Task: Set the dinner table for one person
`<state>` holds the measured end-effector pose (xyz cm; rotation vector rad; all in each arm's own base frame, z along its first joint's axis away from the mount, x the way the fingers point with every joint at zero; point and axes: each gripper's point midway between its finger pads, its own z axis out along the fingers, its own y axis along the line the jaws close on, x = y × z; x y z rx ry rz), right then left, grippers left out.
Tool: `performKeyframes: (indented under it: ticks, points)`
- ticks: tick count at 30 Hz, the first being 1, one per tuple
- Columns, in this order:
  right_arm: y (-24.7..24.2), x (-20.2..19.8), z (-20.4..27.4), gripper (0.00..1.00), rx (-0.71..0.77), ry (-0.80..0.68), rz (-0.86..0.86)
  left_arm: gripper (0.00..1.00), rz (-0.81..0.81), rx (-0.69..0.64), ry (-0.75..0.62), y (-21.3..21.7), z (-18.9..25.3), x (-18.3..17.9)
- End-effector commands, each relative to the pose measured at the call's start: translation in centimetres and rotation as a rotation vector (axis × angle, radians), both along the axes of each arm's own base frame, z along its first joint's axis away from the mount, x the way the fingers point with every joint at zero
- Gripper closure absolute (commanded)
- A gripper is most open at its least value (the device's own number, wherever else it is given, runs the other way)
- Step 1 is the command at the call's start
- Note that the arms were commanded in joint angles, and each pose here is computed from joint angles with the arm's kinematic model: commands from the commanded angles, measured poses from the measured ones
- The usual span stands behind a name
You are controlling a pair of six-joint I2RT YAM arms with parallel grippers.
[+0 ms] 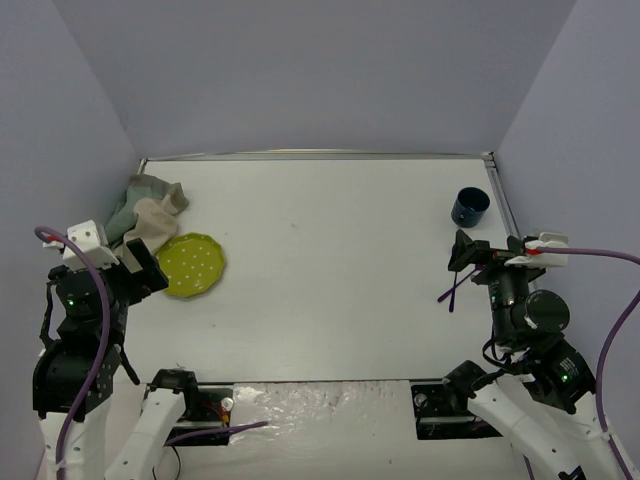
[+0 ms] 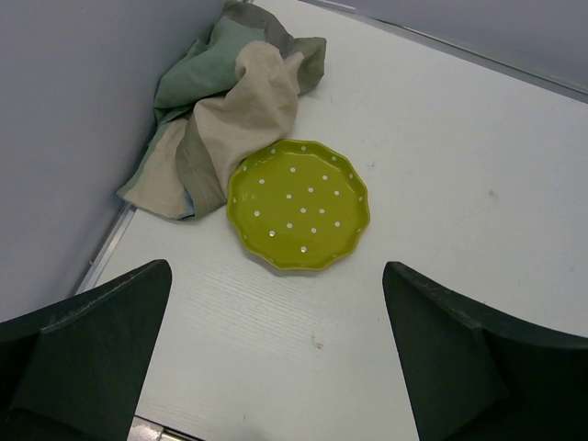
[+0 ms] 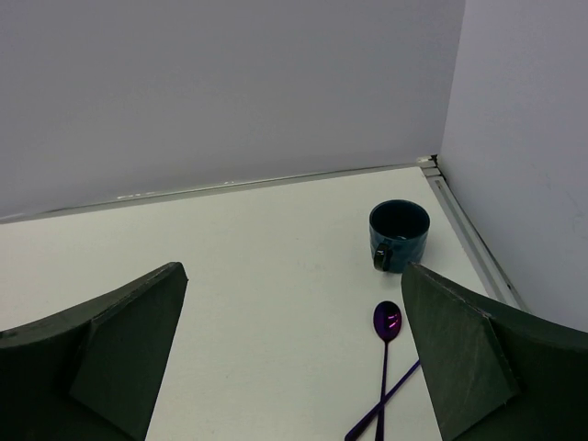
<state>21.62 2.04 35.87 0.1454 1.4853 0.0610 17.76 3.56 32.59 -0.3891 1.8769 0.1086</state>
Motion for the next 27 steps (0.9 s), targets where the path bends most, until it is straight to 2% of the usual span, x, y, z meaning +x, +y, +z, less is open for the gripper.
performKeyframes:
  ticks: [1,9,13,17,21,27]
  points:
    - [1.2,0.4,1.5,0.00,0.033,-0.044,0.050,0.03,-0.001,-0.022,-0.049,-0.3,1.0,1.4]
    - [4.9,1.8,-0.7,0.00,0.071,0.035,0.183,0.03,0.003,-0.071,0.002,-0.9,-0.8,3.2]
    - [7.2,3.4,-3.3,0.00,0.100,0.129,0.221,0.03,0.038,-0.101,0.038,-0.9,-2.7,5.1]
    - [8.8,4.6,-5.7,0.00,0.090,0.212,0.249,0.03,0.082,-0.124,0.070,-0.7,-4.4,7.7]
    - [10.8,6.1,-7.9,0.00,0.085,0.291,0.283,0.03,0.130,-0.102,0.088,0.1,-5.4,11.9]
    - [14.2,7.0,-9.6,0.00,0.096,0.321,0.410,0.03,0.233,-0.082,0.086,4.2,-5.9,18.3]
